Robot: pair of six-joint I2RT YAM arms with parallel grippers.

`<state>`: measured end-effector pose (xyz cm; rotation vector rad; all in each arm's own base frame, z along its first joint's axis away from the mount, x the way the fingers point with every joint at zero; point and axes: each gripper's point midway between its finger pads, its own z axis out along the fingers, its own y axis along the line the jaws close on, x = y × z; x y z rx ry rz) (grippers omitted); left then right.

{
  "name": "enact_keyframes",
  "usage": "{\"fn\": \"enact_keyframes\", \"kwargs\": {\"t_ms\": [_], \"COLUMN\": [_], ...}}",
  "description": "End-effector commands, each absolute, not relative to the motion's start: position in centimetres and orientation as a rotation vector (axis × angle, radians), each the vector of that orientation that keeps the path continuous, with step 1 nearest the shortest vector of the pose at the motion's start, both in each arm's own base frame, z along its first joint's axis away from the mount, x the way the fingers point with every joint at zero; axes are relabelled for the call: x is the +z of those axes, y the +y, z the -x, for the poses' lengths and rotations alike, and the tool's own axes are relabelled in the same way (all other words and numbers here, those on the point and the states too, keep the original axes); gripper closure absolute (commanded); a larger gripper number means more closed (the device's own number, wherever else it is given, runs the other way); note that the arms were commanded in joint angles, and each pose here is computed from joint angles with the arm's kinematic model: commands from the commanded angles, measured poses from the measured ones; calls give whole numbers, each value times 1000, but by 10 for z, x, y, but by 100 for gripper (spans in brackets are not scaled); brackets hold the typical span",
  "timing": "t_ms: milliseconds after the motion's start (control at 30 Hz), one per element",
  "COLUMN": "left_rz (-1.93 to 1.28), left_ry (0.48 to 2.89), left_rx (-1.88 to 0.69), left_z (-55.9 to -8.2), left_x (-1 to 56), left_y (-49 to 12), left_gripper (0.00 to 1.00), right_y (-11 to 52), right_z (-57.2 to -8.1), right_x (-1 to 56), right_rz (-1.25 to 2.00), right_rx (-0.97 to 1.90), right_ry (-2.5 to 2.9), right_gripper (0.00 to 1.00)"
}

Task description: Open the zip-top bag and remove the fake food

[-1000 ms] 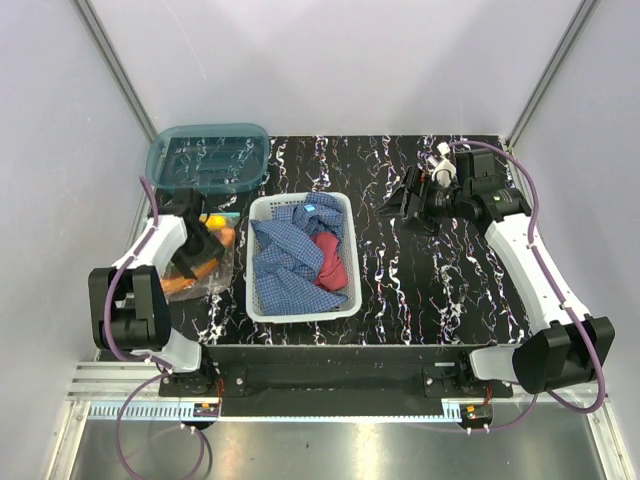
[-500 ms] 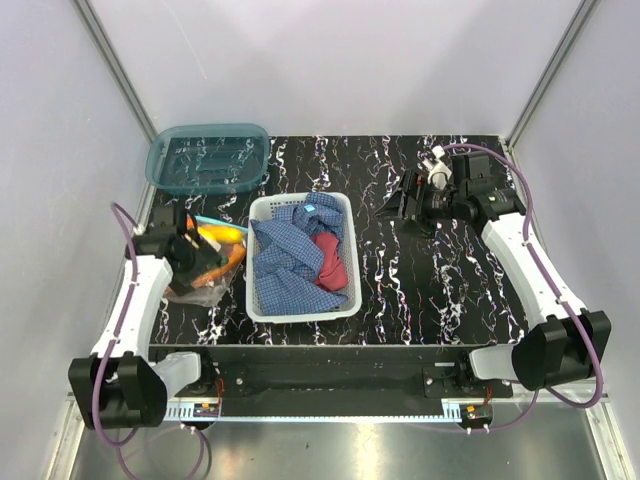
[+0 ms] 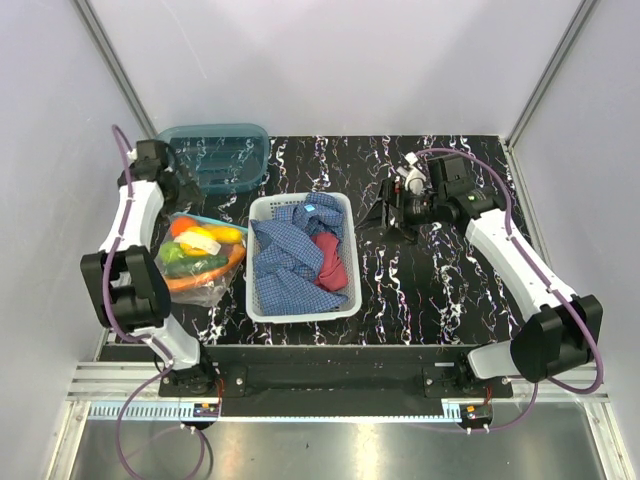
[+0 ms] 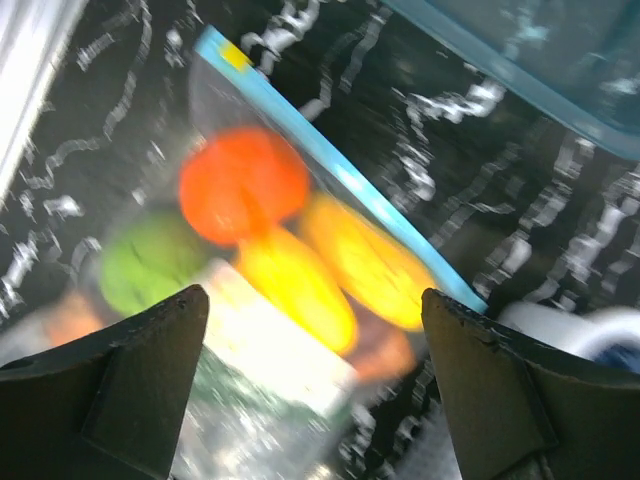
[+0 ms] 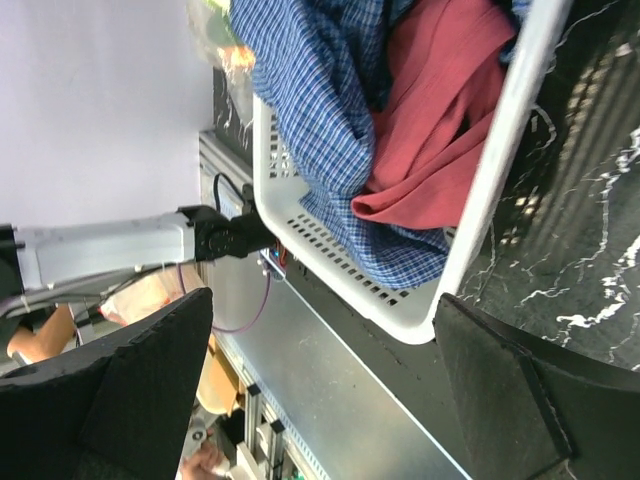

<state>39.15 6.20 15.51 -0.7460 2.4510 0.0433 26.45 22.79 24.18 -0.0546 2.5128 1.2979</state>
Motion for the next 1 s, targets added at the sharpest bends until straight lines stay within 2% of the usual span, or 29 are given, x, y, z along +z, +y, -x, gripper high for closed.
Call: {"fn": "enact_keyframes", "kwargs": {"t_ms": [0, 333, 533, 700, 833, 967], "left_rz": [629, 582, 675, 841, 836, 813], "left_ry": [2333, 2396, 2428, 2419, 2359, 2360], "left_rx": [-55, -349, -530, -605, -630, -479], "left_z": [-409, -406, -404, -365, -331, -319], "left_x": [163, 114, 87, 83, 101, 106], "left_y": [104, 120, 100, 72, 50, 69], "left_gripper": [11, 8, 9, 12, 12, 8], "right_y": [242, 256, 256, 256, 256, 257], "right_z": [-257, -249, -254, -258, -259, -259], "right_x": [260, 255, 253, 250, 247, 246], "right_rz": [186, 257, 256, 254, 252, 248], "right_rx": [1355, 1367, 1349, 1326, 1327, 1332], "right_ry": [2447, 2477, 2482, 2482, 2488, 2494], "right_gripper": [0, 0, 0, 0, 0, 0]}}
